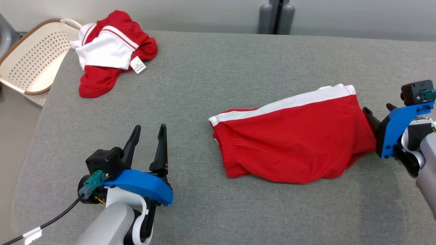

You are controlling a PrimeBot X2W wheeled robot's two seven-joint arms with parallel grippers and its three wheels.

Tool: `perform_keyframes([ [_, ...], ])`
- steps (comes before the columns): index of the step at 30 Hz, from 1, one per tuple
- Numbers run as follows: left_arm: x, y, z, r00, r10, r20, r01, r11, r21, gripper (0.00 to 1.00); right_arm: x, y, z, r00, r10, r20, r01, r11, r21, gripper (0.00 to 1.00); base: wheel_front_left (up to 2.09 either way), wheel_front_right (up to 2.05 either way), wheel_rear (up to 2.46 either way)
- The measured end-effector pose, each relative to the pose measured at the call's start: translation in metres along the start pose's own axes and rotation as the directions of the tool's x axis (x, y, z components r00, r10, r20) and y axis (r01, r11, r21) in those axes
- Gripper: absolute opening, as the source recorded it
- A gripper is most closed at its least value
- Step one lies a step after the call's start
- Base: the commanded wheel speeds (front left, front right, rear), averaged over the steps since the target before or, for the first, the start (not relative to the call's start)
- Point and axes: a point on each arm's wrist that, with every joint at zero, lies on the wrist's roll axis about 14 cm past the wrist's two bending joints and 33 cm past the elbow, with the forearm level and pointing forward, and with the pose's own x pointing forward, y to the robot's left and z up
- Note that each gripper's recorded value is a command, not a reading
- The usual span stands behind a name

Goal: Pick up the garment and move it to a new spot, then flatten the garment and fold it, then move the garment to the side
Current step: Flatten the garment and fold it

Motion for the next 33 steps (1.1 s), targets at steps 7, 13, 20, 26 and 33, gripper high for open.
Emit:
perform_keyframes([
  [7,-0.005,0.028,-0.003,0.996,0.091,0.001,-0.091,0.996,0.000,1.00,0.017,0.011,-0.030,0.991,0.040,-0.125,-0.036,0.999,0.032,1.00,0.00,0.00,0.00],
  [13,-0.011,0.043,-0.002,0.991,0.136,0.008,-0.136,0.991,0.012,1.00,0.026,0.021,-0.048,0.977,0.059,-0.207,-0.046,0.997,0.070,1.00,0.00,0.00,0.00],
  [20,-0.011,0.049,0.001,0.988,0.154,0.018,-0.154,0.988,0.011,1.00,0.026,0.029,-0.055,0.961,0.084,-0.263,-0.061,0.994,0.094,0.35,0.00,0.00,0.00],
  [26,-0.009,0.048,-0.001,0.988,0.152,0.013,-0.153,0.988,0.016,1.00,0.025,0.034,-0.050,0.971,0.092,-0.221,-0.069,0.992,0.108,0.00,0.00,0.00,0.00],
  [33,-0.003,0.035,0.000,0.994,0.105,0.017,-0.106,0.994,0.036,1.00,0.009,0.018,-0.046,0.990,0.044,-0.136,-0.024,0.990,0.140,0.00,0.00,0.00,0.00],
])
